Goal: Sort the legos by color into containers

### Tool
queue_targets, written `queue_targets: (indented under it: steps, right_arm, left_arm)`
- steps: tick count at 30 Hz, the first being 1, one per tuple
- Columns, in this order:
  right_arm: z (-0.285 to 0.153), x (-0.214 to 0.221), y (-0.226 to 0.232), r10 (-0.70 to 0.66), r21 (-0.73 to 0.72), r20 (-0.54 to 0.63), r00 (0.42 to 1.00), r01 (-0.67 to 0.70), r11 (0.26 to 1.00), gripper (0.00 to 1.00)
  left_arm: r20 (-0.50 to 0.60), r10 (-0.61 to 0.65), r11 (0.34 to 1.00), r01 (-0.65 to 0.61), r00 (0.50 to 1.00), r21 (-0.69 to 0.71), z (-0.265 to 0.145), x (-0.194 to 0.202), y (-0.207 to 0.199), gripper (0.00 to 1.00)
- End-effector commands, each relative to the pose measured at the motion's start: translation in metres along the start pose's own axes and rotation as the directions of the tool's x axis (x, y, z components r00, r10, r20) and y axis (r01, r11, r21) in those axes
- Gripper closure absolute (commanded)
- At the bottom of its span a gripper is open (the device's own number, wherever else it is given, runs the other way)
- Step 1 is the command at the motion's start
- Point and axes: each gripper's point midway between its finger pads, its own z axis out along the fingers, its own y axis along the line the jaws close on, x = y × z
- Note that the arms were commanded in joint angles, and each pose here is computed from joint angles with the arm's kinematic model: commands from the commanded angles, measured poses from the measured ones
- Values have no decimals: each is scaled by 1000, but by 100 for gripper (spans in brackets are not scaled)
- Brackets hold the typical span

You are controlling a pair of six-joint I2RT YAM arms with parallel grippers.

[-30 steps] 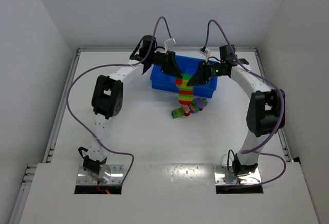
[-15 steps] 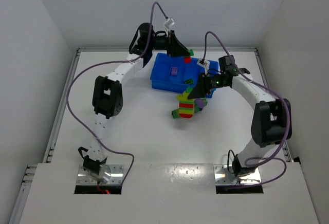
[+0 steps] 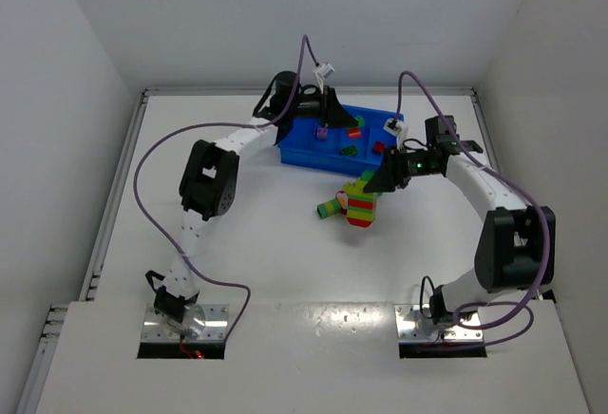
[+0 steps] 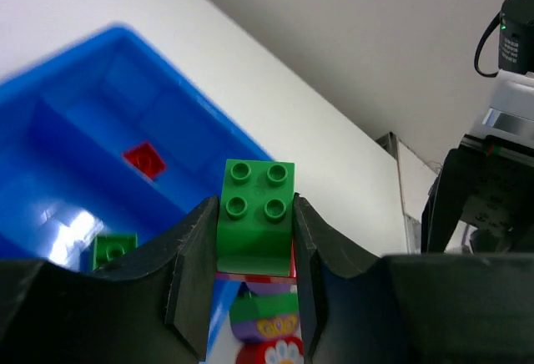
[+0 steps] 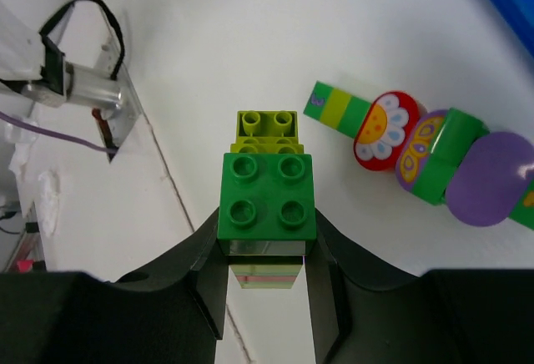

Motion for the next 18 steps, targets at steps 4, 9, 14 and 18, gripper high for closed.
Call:
queue_targets:
  steps: [4, 9, 14, 18]
  right_arm:
    - [8, 19, -19, -69, 107, -53, 996, 74, 992, 98]
    - [26, 22, -40, -105, 220, -88, 991, 122, 968, 96]
    - [43, 10, -45, -154, 258, -79, 985, 169, 951, 51]
    - [48, -19, -37, -184, 271, 3, 983, 176, 946, 31]
  left_arm:
    - [122, 85, 996, -84, 989, -12, -46, -56, -61, 100]
    - [199, 41, 992, -16, 979, -126, -81, -55, -74, 100]
    - [245, -23, 968, 83, 969, -238, -109, -38, -67, 100]
    - [293, -44, 941, 138, 955, -309, -122, -38, -67, 100]
